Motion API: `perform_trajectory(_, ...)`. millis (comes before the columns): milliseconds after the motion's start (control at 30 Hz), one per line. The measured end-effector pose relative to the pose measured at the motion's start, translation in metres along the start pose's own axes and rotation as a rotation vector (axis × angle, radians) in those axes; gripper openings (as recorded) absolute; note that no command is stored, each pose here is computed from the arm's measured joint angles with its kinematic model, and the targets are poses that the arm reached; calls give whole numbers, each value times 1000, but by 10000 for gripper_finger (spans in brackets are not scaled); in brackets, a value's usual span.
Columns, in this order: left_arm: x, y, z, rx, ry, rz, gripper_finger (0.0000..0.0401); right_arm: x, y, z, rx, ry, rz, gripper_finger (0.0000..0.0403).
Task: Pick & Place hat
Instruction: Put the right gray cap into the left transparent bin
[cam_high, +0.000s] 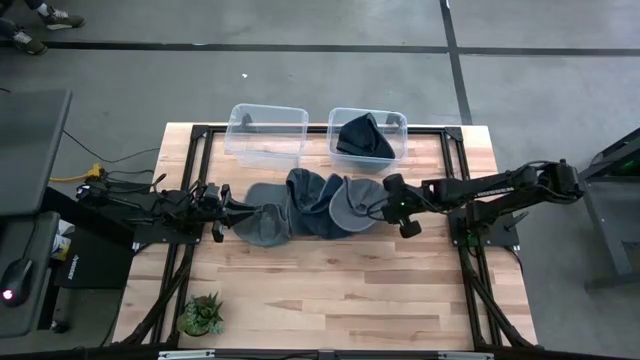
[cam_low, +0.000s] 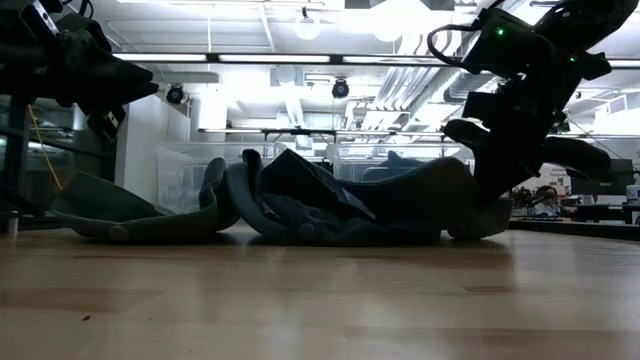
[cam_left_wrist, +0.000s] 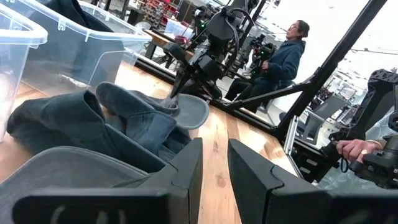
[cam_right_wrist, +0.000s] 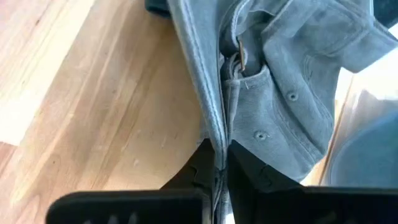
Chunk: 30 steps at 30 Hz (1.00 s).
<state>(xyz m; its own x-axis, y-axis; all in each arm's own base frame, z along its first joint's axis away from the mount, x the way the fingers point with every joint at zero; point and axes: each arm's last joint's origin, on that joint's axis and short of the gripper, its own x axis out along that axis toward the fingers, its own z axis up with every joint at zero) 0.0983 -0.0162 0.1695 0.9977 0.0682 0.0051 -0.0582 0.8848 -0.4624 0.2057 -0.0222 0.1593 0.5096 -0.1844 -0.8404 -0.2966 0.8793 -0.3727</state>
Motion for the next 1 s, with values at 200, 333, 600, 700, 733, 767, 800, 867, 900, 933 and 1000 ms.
perform_trajectory(200, 0, 0, 0, 0, 0, 0, 74, -1, 0, 1, 41, -2, -3, 13)
perform_trajectory(333, 0, 0, 0, -5, 0, 1, 74, -1, 4, 4, 26, 4, -19, 13)
perform_trajectory(600, 0, 0, 0, -63, -1, 1, 74, -6, 19, 13, 7, 2, -22, 13)
perform_trajectory(700, 0, 0, 0, -76, -1, 1, 74, -13, 20, 22, -23, 6, -37, 13)
perform_trajectory(733, 0, 0, 0, -76, -1, 1, 74, -16, 20, 26, -32, 10, -45, 13)
perform_trajectory(767, 0, 0, 0, -79, -1, 1, 74, -19, 19, 29, -41, 12, -50, 13)
perform_trajectory(800, 0, 0, 0, -88, -1, 1, 74, -23, 19, 33, -48, 12, -51, 13)
perform_trajectory(867, 0, 0, 0, -125, -3, 6, 74, -28, 19, 39, -70, 14, -62, 13)
perform_trajectory(900, 0, 0, 0, -143, -5, 8, 74, -32, 18, 42, -79, 16, -69, 13)
perform_trajectory(933, 0, 0, 0, -158, -5, 8, 74, -34, 18, 44, -86, 21, -79, 13)
perform_trajectory(1000, 0, 0, 0, -183, -5, 8, 74, -41, 18, 49, -104, 32, -89, 13)
